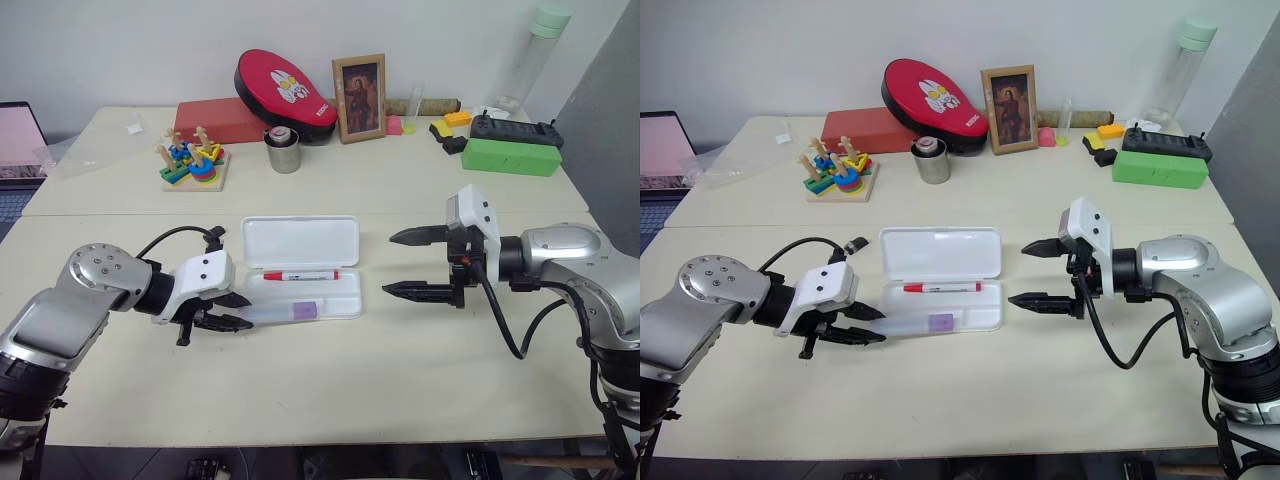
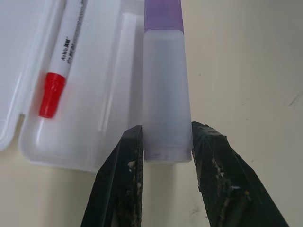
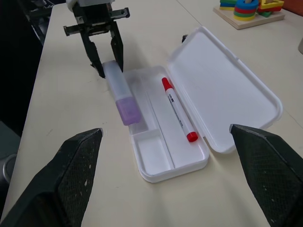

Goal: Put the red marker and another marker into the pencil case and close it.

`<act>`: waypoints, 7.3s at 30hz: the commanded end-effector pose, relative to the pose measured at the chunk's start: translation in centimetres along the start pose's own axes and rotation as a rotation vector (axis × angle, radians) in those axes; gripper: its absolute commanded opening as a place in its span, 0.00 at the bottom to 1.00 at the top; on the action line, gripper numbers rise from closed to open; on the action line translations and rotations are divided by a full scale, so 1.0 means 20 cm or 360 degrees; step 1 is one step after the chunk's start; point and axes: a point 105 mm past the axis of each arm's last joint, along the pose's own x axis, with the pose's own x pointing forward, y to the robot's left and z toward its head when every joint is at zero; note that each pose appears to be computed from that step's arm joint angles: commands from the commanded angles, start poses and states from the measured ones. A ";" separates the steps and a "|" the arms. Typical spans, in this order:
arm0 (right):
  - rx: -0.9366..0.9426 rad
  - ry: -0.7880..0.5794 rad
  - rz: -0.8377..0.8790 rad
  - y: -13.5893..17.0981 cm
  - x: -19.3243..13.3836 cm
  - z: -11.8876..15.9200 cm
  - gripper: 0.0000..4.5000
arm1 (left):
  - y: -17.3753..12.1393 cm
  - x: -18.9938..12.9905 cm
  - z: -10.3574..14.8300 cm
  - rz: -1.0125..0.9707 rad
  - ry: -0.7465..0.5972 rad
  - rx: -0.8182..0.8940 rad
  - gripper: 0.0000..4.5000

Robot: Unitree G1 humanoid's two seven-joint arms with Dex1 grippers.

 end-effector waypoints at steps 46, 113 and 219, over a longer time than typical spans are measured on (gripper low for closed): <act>-0.0015 -0.0023 0.0046 0.07 0.06 0.01 1.00 | 0.10 0.05 0.11 -0.0019 -0.0068 0.0134 0.90; -0.0157 -0.0491 -0.0201 -0.08 0.11 0.39 1.00 | 0.66 -0.09 -0.44 0.1143 -0.0179 -0.0810 0.32; 0.0098 -0.0203 -0.0586 -0.57 0.34 0.19 0.69 | 0.15 -0.14 0.30 0.1011 -0.1198 -0.0760 1.00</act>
